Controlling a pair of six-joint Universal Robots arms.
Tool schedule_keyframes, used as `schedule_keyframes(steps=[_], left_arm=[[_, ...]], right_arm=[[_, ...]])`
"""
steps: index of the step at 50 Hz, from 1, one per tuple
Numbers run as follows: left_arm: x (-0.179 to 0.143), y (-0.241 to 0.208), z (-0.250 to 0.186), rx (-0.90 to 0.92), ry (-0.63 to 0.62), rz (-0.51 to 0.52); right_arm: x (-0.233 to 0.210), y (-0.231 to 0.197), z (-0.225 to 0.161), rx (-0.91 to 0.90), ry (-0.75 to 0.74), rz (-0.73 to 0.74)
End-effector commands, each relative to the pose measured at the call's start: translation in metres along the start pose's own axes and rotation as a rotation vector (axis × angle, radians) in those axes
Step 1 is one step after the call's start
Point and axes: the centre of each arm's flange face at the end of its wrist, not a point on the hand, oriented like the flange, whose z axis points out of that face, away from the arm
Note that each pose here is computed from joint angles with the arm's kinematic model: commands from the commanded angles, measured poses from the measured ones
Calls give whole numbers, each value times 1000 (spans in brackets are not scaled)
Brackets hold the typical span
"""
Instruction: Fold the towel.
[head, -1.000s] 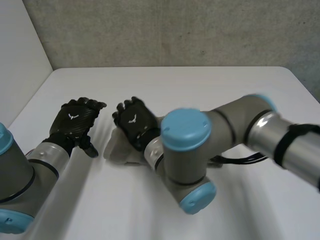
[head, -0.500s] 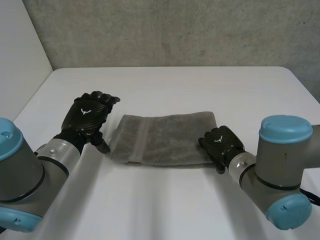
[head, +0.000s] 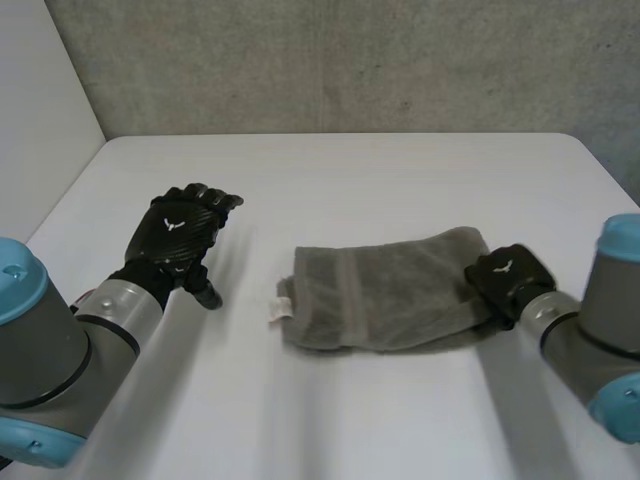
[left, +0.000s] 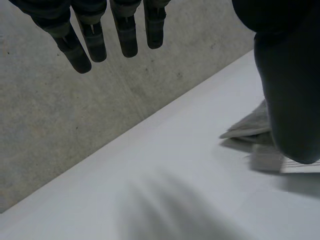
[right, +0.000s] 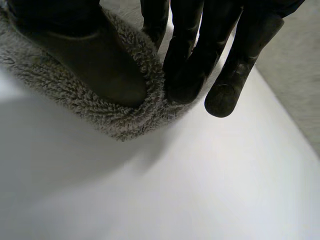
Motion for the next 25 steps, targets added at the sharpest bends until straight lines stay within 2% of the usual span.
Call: schedule_keyframes(steps=[1, 2, 4, 7, 9, 15, 22, 25], left_arm=[[-3, -12, 6, 41, -9, 7], [-4, -18, 9, 57, -11, 6], [-5, -30, 14, 94, -22, -14], [-5, -36, 17, 113, -28, -31], [-6, -48, 23, 148, -46, -75], [-5, -56, 35, 172, -53, -176], [5, -53, 42, 143, -22, -218], [16, -51, 44, 130, 7, -221]], right_arm=[[0, -56, -3, 182, 19, -113], [0, -56, -3, 182, 19, -113], [-40, -91, -12, 308, -75, -129], [-64, -101, -16, 354, -141, -138], [-106, -114, -28, 424, -254, -166], [-153, -111, -49, 474, -422, -206], [-149, -110, -56, 474, -426, -193], [-132, -114, -60, 471, -395, -143]])
